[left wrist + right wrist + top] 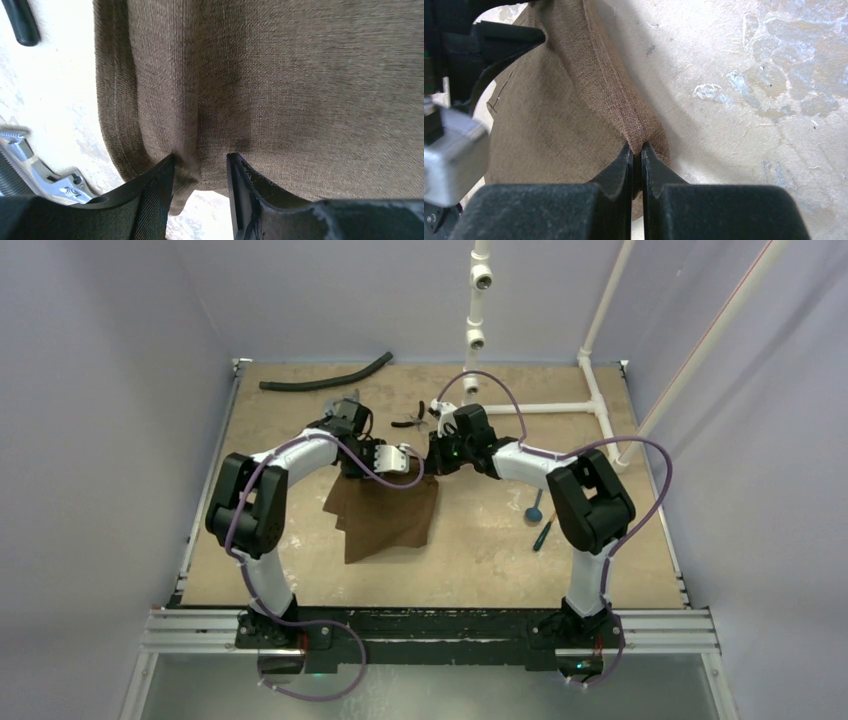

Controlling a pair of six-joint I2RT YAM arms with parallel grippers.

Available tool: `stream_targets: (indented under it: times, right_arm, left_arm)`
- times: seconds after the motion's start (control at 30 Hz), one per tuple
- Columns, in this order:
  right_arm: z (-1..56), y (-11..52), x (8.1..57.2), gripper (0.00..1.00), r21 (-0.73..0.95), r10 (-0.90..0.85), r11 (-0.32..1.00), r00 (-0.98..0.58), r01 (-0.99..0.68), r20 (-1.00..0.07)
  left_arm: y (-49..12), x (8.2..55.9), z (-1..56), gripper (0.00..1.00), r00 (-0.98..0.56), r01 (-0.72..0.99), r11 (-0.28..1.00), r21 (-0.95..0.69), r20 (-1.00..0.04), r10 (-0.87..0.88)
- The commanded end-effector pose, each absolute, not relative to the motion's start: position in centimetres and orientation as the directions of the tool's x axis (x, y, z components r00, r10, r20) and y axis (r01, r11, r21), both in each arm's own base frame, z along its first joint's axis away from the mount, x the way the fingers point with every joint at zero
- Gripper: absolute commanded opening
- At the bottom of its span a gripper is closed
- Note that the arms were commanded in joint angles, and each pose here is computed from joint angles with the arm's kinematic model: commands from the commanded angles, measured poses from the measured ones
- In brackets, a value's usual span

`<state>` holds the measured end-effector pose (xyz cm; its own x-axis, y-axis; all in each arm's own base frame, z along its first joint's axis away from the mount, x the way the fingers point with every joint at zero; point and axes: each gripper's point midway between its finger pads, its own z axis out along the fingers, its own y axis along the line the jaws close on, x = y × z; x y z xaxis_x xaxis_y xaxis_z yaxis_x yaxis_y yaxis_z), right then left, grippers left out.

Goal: Fold the napkin into a case and place the utensils inside
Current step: Turn over the upper triangle folded napkin at the center of the board, then pick up the lower triangle-folded napkin from the center of the board.

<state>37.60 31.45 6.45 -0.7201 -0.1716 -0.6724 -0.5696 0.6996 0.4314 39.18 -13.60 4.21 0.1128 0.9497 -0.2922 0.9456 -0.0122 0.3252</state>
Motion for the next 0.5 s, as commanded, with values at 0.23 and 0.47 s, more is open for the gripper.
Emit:
stream_targets:
  times: [0.23, 0.47]
  right_arm:
    - [9.9, 31.0, 37.7, 0.02, 0.381, -0.152, 0.695, -0.643, -0.61, -0.751]
    - [8.5, 30.4, 36.7, 0.03, 0.297, -0.189, 0.751, -0.624, -0.589, -0.758]
  left_arm:
    - [-12.2, 42.9, 3.8, 0.0, 0.053, 0.831, 0.131, 0.54, -0.313, 0.948]
    - [-13.0, 41.9, 8.9, 0.0, 0.042, 0.81, 0.208, 0.548, -0.409, 0.912]
